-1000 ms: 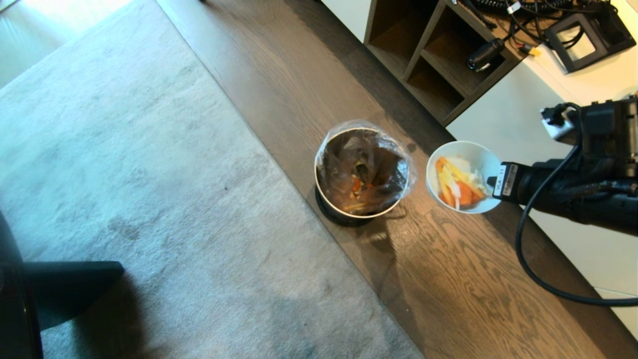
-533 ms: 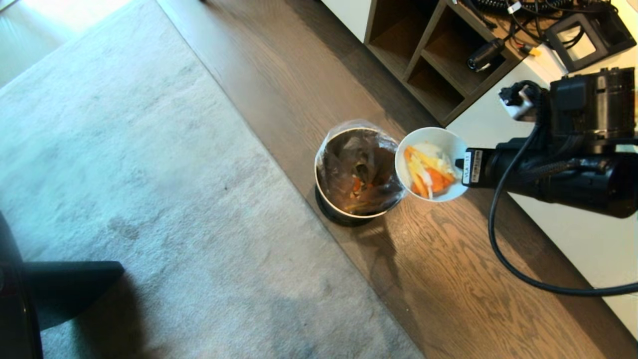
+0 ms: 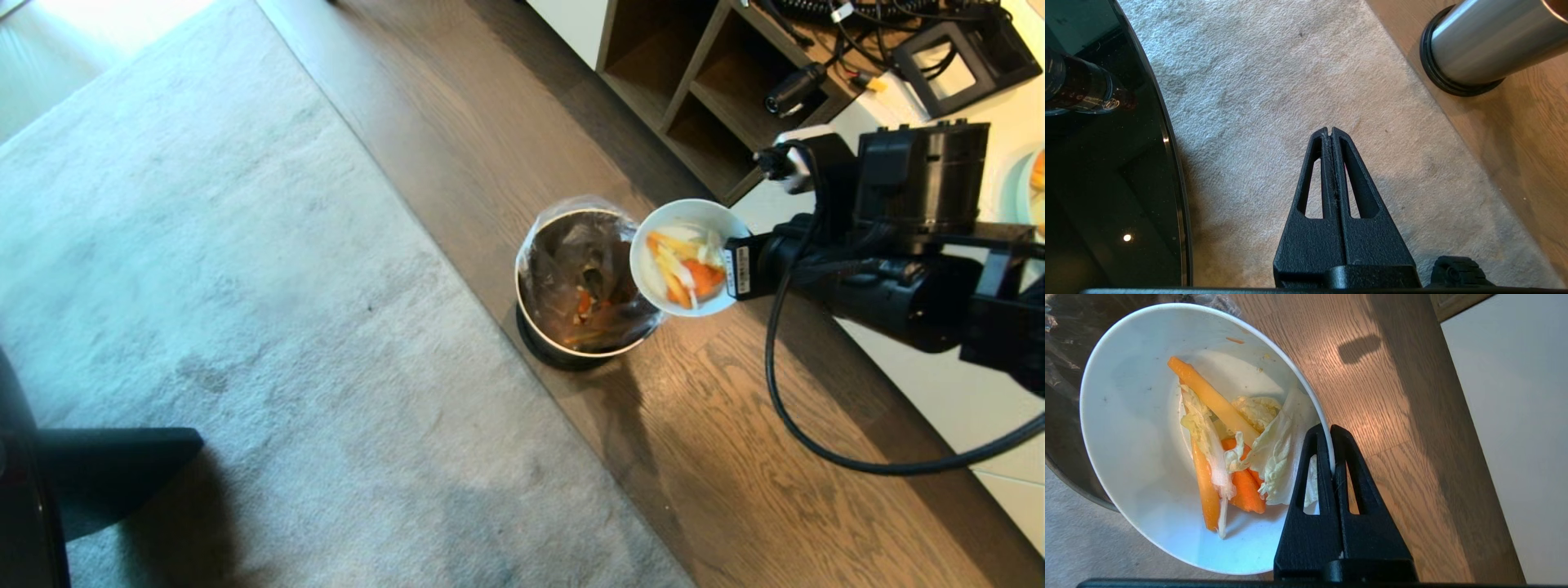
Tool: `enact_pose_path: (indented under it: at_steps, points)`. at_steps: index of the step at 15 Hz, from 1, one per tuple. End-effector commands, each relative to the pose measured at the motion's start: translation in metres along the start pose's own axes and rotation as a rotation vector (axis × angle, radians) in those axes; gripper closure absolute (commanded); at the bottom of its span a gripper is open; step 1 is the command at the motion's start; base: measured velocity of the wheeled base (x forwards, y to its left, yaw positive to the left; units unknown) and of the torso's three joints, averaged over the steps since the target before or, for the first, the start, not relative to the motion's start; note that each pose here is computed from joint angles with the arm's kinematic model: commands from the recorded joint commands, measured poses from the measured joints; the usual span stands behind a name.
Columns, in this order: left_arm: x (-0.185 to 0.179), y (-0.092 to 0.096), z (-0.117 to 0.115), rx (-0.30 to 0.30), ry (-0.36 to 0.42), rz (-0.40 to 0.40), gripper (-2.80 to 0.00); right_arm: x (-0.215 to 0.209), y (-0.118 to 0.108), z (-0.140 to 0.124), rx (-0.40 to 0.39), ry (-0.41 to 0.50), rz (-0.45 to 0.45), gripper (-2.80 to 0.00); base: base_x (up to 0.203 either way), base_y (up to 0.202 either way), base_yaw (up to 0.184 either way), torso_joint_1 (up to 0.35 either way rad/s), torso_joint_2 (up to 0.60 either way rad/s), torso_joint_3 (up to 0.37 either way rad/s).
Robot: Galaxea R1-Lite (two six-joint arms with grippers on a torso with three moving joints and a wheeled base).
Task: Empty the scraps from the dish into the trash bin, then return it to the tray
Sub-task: Pour the leftover food from the bowl into the trash can
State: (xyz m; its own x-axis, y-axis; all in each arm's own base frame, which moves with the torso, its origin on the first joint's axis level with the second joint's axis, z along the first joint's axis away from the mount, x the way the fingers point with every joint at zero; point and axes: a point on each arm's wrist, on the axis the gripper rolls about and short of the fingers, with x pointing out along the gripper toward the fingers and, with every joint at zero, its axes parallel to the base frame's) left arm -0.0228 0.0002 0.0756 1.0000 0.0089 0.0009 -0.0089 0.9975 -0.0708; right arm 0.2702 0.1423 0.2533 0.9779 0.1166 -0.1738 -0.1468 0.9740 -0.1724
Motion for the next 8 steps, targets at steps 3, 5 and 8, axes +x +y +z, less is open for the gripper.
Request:
enact_pose_path:
  at_steps: [3, 5, 8]
  points:
    - [0.000, 0.000, 0.000, -0.001, -0.001, 0.000, 0.00, 0.009, 0.016, -0.001, -0.015, -0.042, 0.023, 0.00, 0.000, 0.000, 0.000, 0.000, 0.00, 0.000]
    - [0.000, 0.000, 0.000, -0.001, -0.001, 0.000, 0.00, 0.010, 0.019, 0.002, -0.025, -0.082, 0.026, 0.00, 0.000, 0.000, 0.000, 0.000, 0.00, 0.000]
    - [0.000, 0.000, 0.000, -0.001, -0.001, 0.000, 0.00, 0.015, 0.022, 0.004, -0.050, -0.165, 0.012, 0.00, 0.000, 0.000, 0.000, 0.000, 0.00, 0.000]
